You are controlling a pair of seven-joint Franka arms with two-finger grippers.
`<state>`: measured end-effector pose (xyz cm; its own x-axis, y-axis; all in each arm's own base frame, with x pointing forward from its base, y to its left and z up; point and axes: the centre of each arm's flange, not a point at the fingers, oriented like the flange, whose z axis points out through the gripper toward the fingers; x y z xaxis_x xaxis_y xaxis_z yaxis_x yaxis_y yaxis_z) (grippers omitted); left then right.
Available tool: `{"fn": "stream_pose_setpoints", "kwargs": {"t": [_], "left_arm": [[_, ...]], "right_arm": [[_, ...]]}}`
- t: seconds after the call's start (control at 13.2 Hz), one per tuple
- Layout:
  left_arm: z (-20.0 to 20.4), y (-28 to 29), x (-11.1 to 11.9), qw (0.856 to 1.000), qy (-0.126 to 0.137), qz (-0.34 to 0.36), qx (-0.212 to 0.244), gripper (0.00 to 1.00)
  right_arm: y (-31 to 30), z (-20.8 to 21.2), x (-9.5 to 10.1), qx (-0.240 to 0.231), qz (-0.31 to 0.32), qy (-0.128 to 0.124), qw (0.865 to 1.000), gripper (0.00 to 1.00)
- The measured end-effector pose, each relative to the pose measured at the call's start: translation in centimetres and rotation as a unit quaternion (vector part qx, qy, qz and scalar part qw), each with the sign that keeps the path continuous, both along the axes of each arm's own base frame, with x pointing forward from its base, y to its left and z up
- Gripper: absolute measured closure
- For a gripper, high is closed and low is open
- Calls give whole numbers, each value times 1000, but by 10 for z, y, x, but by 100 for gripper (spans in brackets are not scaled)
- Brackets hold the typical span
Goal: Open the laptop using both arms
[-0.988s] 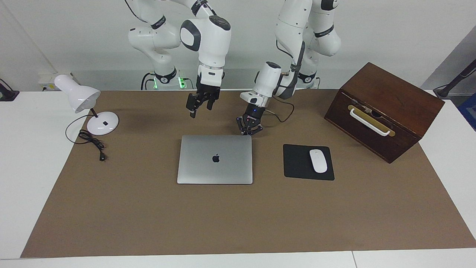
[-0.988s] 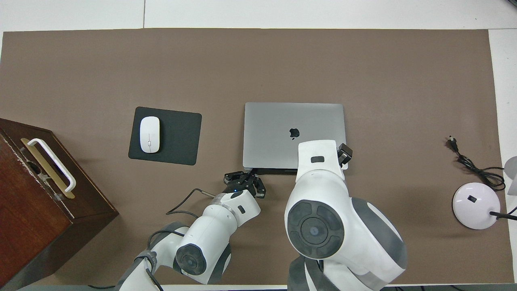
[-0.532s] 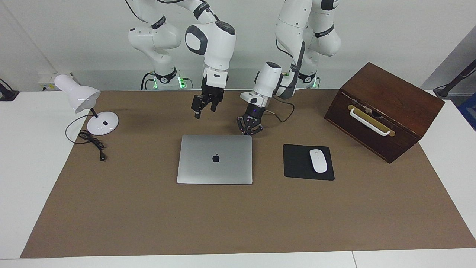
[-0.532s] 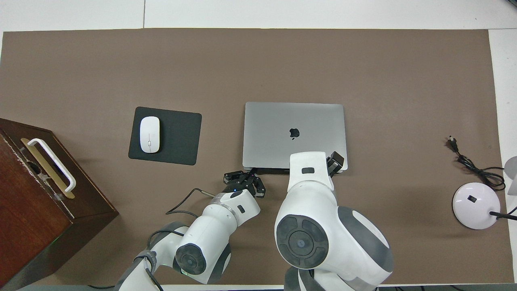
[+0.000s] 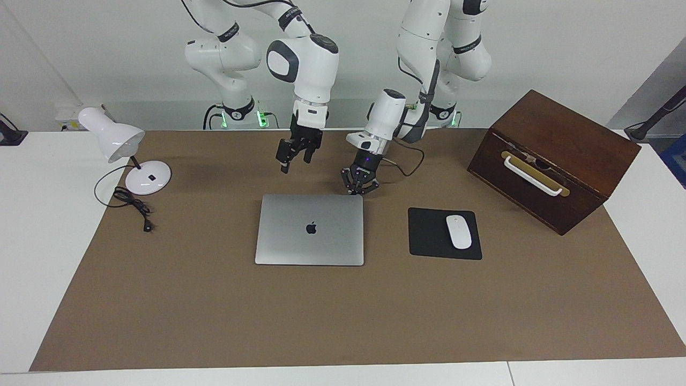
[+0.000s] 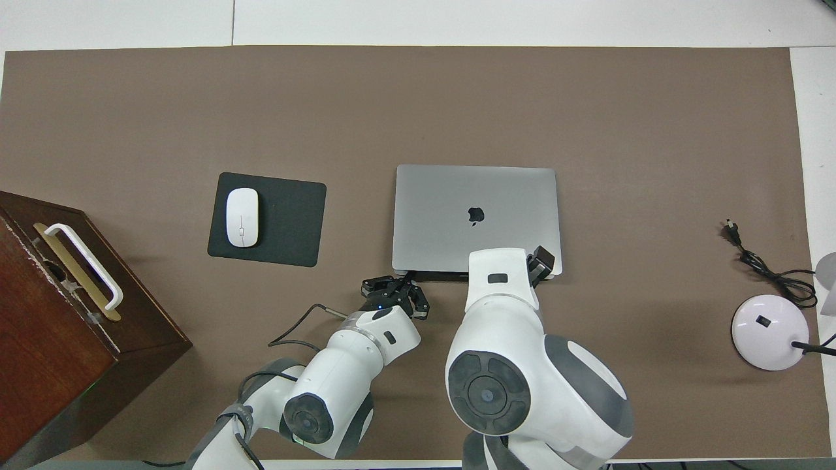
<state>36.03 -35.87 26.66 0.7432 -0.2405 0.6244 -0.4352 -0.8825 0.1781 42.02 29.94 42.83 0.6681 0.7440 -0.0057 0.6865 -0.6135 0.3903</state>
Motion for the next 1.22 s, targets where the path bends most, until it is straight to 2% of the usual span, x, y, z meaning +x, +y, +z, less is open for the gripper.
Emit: {"fn": "stream_pose_setpoints", "kwargs": {"t": [0.15,0.76,1.22], "left_arm": [[0,0,1,1000,0,1,0,99],[1,8,9,1000,-3,8,2,99],[1,8,8,1000,-6,5,4,99]], "right_arm": [[2,-9,-1,4,6,-4,1000,0],[10,-68,1,-18,35,-58,998,0],[12,-80,2,-17,42,-57,997,0]]}}
